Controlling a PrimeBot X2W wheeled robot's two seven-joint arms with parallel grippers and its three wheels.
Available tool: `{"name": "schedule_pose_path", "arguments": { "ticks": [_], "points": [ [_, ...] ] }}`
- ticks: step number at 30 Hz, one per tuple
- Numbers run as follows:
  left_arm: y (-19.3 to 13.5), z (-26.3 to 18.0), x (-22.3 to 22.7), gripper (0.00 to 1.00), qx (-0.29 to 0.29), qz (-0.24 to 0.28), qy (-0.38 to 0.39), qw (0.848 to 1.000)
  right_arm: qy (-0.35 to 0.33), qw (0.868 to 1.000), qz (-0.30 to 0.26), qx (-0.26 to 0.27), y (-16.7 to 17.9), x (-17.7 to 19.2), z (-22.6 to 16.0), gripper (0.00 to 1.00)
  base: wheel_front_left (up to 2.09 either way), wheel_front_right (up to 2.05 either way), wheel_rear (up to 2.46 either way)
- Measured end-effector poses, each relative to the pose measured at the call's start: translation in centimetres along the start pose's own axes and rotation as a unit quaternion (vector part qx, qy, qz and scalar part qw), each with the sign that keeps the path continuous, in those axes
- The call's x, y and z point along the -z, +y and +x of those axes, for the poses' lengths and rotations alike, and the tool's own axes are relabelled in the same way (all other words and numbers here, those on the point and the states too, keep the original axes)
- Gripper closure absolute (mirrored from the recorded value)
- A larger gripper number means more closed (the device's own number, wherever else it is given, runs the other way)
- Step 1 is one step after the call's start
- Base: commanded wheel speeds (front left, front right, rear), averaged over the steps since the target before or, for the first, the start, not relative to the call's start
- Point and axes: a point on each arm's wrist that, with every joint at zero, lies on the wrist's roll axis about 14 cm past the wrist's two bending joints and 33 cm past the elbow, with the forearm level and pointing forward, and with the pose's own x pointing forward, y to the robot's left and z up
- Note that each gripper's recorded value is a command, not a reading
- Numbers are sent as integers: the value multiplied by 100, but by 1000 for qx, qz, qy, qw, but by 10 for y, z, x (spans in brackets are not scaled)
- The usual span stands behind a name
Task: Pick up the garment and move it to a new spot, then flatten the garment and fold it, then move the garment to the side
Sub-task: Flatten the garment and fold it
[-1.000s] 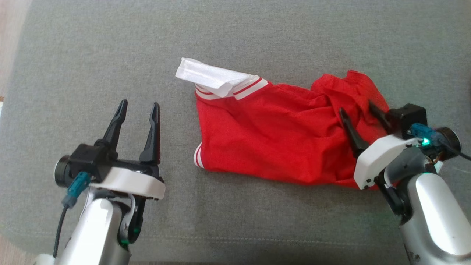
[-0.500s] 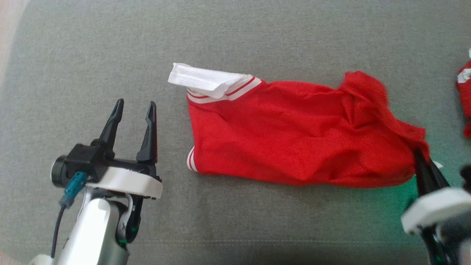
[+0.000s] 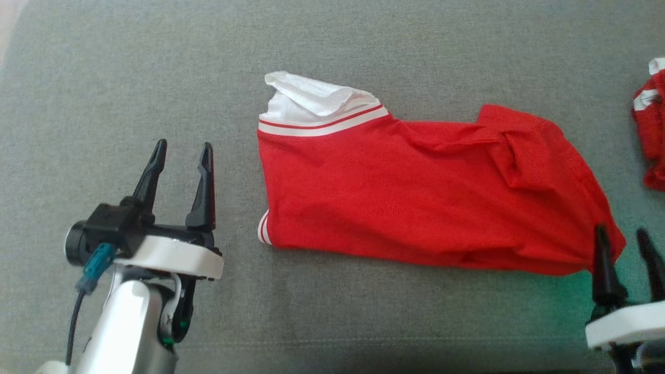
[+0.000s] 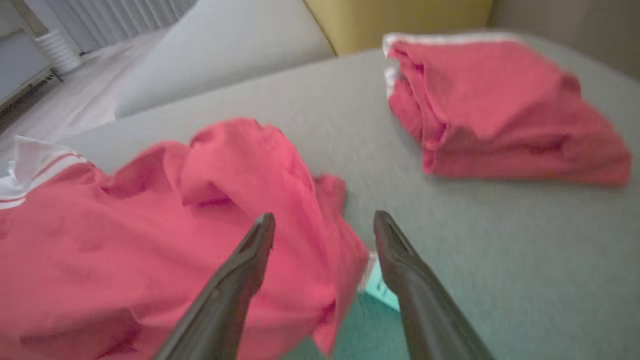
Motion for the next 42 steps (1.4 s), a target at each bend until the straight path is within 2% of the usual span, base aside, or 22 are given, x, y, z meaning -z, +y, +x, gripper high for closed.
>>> {"name": "schedule_pose_path", "arguments": {
  "ticks": [3, 7, 12, 15, 30, 33, 37, 42],
  "points": [
    [4, -3, -3, 0, -7, 2, -3, 1000, -60, 997, -41, -20, 17, -31, 5, 0, 0, 0, 0],
    [6, -12, -3, 0, -13, 2, -1, 1000, -125, 987, -78, -68, 56, -71, 10, 0, 0, 0, 0],
    [8, -19, -9, 0, -20, 5, -6, 1000, -149, 978, -94, -111, 90, -84, 8, 0, 0, 0, 0],
    [10, -26, -12, 0, -24, 6, -9, 1000, -144, 977, -94, -125, 98, -82, 6, 0, 0, 0, 0],
    [6, -33, -12, 0, -21, 9, -5, 1000, -136, 979, -79, -128, 98, -77, 5, 0, 0, 0, 0],
    [6, -33, -12, 0, -23, 9, -5, 1000, -110, 985, -68, -116, 88, -66, 10, 0, 0, 0, 0],
    [7, -31, -8, 0, -23, 8, 0, 1000, -46, 994, -64, -70, 53, -40, 22, 0, 0, 0, 0],
    [9, -27, 2, 0, -24, 7, 13, 1000, 9, 997, -62, -50, 33, -30, 41, 0, 0, 0, 0]
  ]
}}
